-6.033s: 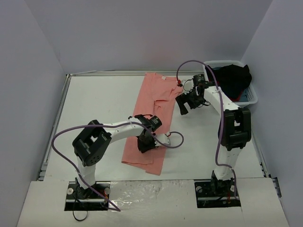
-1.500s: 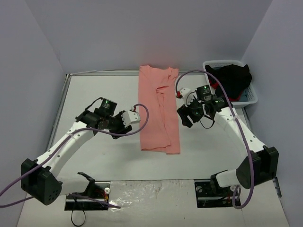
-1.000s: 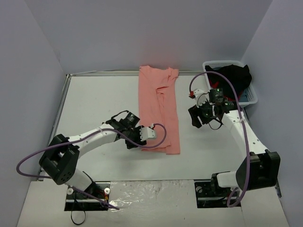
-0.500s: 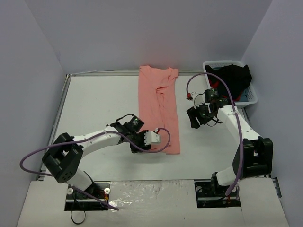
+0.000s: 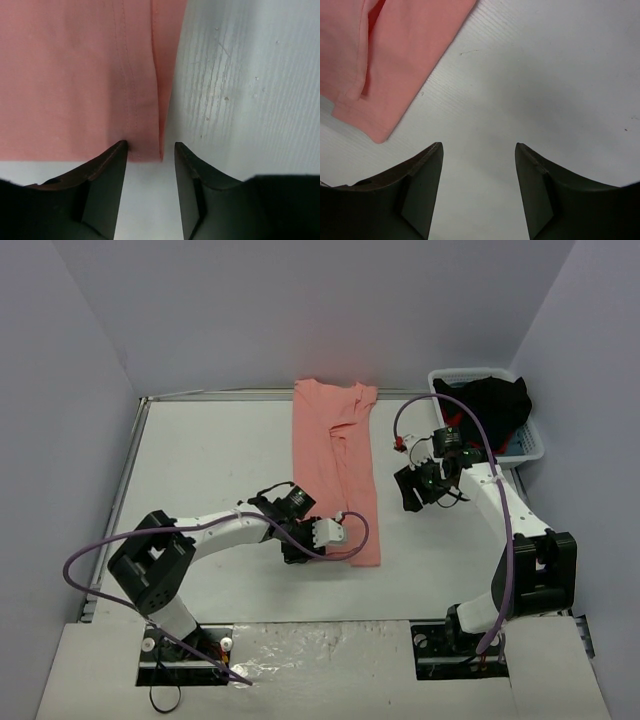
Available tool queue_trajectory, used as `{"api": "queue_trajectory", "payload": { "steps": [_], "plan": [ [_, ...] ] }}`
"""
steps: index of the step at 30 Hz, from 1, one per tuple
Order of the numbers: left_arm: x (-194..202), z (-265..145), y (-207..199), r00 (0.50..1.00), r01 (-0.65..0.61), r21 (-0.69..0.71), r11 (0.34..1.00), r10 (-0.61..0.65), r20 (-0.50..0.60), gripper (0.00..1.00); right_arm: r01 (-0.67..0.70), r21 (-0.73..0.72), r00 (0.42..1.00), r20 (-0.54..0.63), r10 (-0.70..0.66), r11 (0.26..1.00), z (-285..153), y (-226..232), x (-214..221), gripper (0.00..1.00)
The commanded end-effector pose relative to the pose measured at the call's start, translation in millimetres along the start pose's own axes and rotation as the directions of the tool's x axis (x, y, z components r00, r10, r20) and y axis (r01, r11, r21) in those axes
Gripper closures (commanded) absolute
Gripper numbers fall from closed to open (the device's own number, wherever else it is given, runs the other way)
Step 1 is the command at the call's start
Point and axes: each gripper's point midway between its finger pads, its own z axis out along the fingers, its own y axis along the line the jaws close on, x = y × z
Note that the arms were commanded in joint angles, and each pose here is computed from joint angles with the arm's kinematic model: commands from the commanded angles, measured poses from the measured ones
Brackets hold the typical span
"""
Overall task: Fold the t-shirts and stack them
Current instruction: Grab the bottom of the folded rectangular tshirt with both arms
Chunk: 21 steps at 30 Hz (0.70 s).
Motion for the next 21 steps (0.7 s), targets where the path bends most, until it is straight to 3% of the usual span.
{"api": "queue_trajectory", "payload": {
  "steps": [1, 9, 14, 21],
  "plan": [
    [-9, 2, 0, 1.000, 0.003, 0.006, 1.000, -0.003, -0.027, 0.60, 0.001, 0.023, 0.999, 0.040, -0.002, 1.000, -13, -2, -9, 0.45],
    [5, 10, -7, 0.993, 0.016, 0.048, 0.999, -0.010, -0.120, 0.97, 0.007, 0.076, 0.998, 0.057, -0.011, 0.997, -27, -6, -9, 0.44],
    [11, 3, -11, 0.993, 0.035, 0.068, 0.997, -0.027, -0.114, 0.98, 0.046, 0.077, 0.997, 0.059, -0.051, 0.996, -38, -2, -7, 0.48],
    [-4, -12, -20, 0.991, 0.137, 0.245, 0.960, -0.135, -0.027, 0.98, 0.174, 0.039, 0.973, 0.145, -0.178, 0.984, -60, 17, -12, 0.54]
  ]
}}
